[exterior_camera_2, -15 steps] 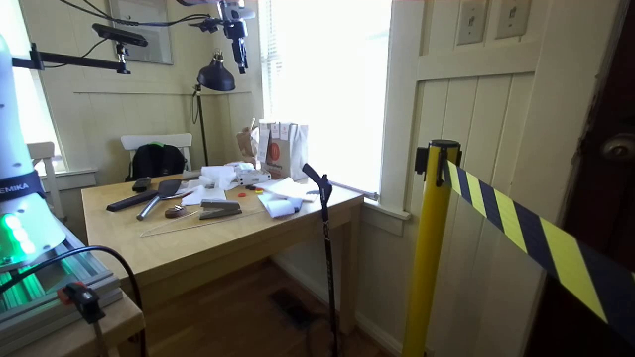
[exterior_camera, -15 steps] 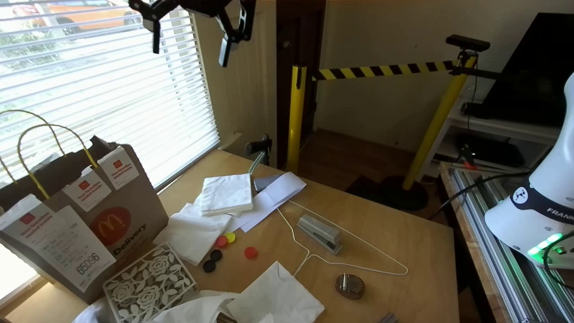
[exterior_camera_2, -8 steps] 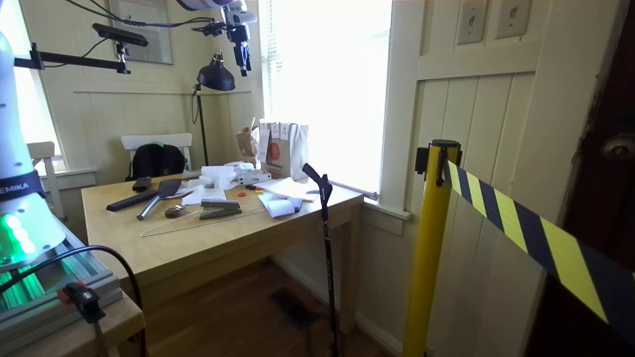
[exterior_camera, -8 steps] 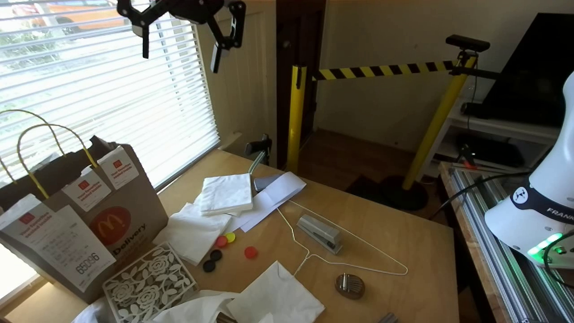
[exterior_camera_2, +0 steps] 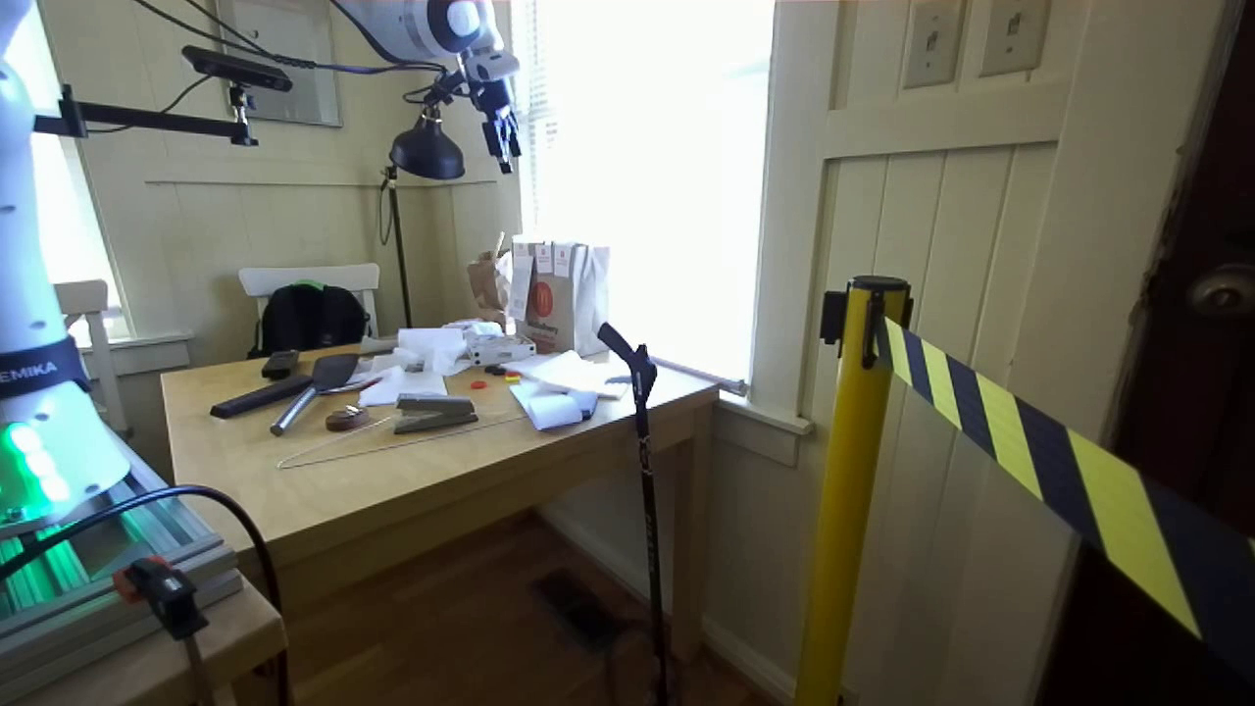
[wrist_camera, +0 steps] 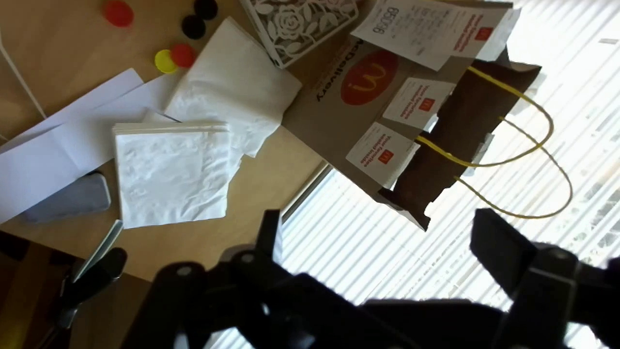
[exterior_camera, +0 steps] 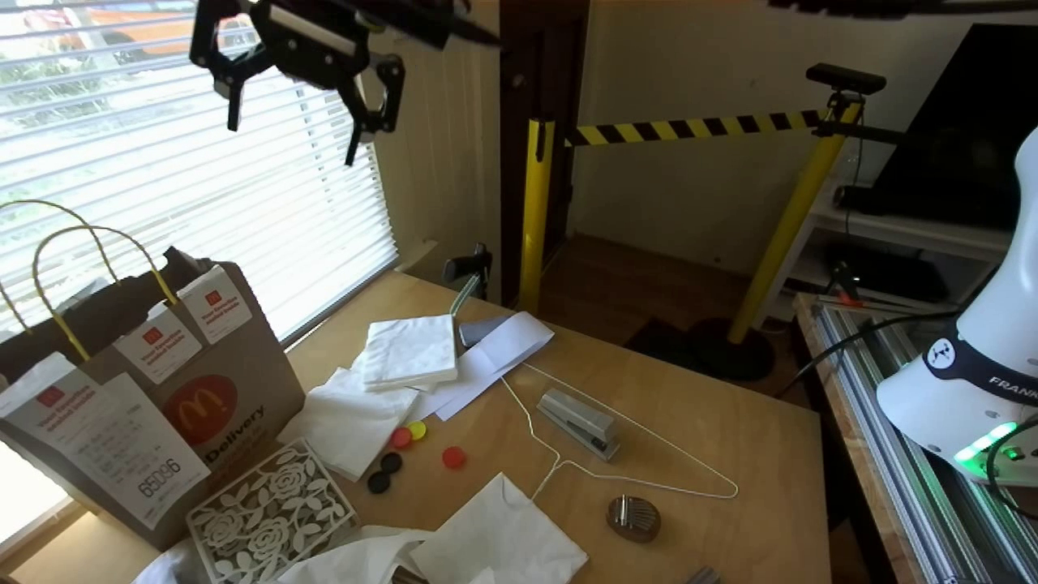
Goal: Move the brown bag
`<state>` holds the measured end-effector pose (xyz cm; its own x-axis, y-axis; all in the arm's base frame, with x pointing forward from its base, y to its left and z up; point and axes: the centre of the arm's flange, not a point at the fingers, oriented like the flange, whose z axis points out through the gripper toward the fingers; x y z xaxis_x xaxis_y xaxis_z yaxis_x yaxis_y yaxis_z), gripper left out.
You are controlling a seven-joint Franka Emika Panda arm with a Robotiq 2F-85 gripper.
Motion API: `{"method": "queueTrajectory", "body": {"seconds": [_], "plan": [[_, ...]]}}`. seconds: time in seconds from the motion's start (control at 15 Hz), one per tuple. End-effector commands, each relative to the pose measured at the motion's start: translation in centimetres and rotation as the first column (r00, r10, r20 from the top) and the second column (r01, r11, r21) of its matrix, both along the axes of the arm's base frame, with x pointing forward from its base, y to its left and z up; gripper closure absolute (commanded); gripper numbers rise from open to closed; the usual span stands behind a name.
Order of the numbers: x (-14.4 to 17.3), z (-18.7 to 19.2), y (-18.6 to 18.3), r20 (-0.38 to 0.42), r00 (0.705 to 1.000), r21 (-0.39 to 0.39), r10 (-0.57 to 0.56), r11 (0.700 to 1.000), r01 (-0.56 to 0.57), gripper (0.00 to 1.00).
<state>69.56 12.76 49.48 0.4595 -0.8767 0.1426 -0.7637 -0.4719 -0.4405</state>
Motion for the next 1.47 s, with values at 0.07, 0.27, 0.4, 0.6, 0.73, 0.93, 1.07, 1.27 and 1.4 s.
{"method": "queueTrajectory", "body": {"seconds": [0.07, 0.27, 0.4, 0.6, 0.73, 0.93, 1.07, 1.27, 1.4], "plan": [[5.8, -4.3, 2.2, 0.127, 0.986, 0.068, -0.111, 0.992, 0.103, 0.0], [8.2, -5.1, 3.7, 0.199, 0.964, 0.127, -0.178, 0.98, 0.154, 0.0], [9.5, -5.3, 4.6, 0.241, 0.946, 0.173, -0.217, 0.969, 0.178, 0.0], [11.0, -5.6, 6.1, 0.269, 0.928, 0.213, -0.257, 0.956, 0.203, 0.0], [11.6, -5.9, 6.8, 0.265, 0.923, 0.243, -0.279, 0.946, 0.216, 0.0], [12.2, -6.1, 7.6, 0.304, 0.902, 0.261, -0.307, 0.937, 0.232, 0.0], [9.6, -6.5, 6.4, 0.268, 0.926, 0.233, -0.266, 0.951, 0.205, 0.0], [9.6, -6.7, 6.3, 0.267, 0.927, 0.23, -0.264, 0.951, 0.205, 0.0], [9.6, -6.6, 6.3, 0.267, 0.927, 0.23, -0.264, 0.951, 0.205, 0.0]]}}
